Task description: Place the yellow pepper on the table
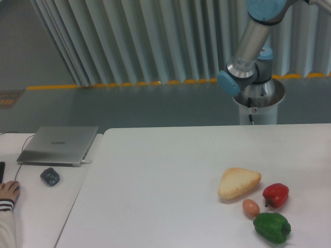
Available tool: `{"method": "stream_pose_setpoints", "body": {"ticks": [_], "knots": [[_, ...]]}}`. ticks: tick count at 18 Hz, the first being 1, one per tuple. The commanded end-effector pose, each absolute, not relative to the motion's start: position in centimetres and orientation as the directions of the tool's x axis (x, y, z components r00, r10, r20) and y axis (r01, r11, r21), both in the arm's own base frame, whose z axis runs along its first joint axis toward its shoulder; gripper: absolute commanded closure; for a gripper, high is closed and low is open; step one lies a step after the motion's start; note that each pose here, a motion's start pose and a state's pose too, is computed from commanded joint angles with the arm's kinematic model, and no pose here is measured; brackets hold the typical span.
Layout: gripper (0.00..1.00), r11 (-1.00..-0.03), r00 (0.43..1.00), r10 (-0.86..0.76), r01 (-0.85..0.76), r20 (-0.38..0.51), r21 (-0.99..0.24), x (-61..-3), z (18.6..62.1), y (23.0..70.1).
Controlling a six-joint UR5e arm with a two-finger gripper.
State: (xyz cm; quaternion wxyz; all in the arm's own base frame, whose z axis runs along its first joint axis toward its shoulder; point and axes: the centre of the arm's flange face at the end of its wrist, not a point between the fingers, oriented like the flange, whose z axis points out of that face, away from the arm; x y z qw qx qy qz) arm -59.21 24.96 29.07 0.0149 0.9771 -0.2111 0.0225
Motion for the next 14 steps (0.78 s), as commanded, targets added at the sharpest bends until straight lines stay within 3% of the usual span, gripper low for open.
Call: {"method": "stream_pose_setpoints", "body": {"ticks": [4,7,14], "knots": [[0.57,-0.909,0.909,-0.415,-0.416,0.045,0.024,-59.1,30.1,25.1],[0.57,-0.908,0.908,-0.418,-0.419,0.041,0.025,-59.2,30.8,25.2],[0.57,-0.888,0.886,-0.458,-0.460,0.069,0.007,-58.7,37.3,28.1]]}}
